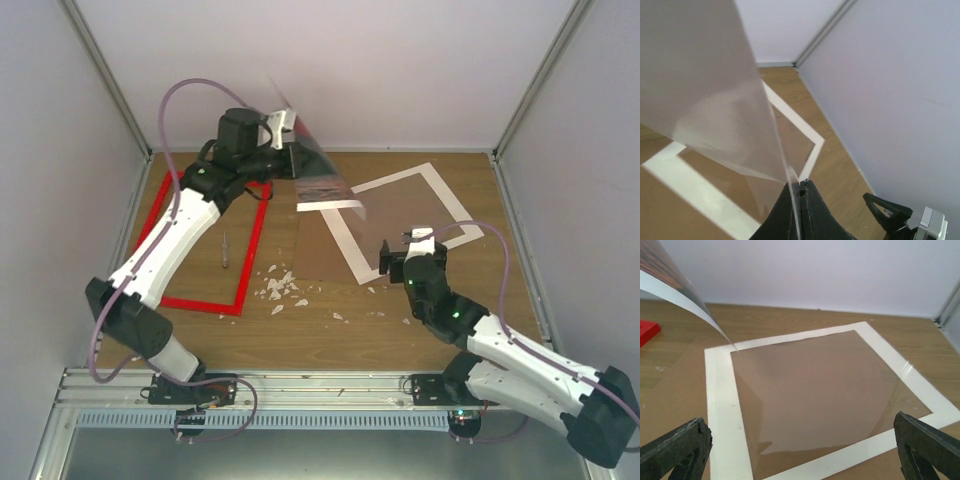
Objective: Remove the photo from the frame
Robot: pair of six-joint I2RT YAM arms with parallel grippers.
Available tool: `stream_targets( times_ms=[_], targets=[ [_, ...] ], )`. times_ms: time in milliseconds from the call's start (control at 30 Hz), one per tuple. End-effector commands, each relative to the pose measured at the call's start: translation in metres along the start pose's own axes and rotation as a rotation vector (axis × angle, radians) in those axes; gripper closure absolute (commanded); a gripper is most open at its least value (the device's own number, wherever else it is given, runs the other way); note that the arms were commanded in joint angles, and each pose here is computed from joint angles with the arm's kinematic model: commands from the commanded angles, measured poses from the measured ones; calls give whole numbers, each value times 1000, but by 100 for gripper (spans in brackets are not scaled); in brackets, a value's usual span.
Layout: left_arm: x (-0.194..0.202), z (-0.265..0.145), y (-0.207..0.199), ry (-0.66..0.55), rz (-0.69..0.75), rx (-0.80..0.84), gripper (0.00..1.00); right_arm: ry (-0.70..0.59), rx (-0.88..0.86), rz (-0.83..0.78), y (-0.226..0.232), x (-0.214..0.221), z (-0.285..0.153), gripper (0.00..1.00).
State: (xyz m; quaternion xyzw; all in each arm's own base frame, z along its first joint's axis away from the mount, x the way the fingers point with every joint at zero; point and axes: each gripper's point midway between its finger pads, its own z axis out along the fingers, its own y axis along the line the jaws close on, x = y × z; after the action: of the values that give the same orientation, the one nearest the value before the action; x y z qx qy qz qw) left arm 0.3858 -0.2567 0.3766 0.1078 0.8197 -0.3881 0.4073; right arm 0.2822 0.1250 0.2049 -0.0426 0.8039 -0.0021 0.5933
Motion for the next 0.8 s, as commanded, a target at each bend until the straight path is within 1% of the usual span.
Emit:
stream_targets(
  times_ms=[0,167,300,400,533,767],
  targets=[
    [-29,20,-53,-57,17,215,100,-33,133,64,-30,-6,-9,0],
    [-26,40,-79,-31,17,318,100,-58,182,111,-46,-15,-20,0],
    [-11,49,-79,1,-16,359,100,-81,205,140,-55,-24,-29,0],
    [11,61,-62,41,-50,333,100,-97,209,162,-60,-31,-35,0],
    [54,77,-29,106,-119,286,100,-110,196,176,-60,-37,-38,0],
    [136,104,43,253,-218,164,100,-102,182,165,-56,-37,-36,0]
  ],
)
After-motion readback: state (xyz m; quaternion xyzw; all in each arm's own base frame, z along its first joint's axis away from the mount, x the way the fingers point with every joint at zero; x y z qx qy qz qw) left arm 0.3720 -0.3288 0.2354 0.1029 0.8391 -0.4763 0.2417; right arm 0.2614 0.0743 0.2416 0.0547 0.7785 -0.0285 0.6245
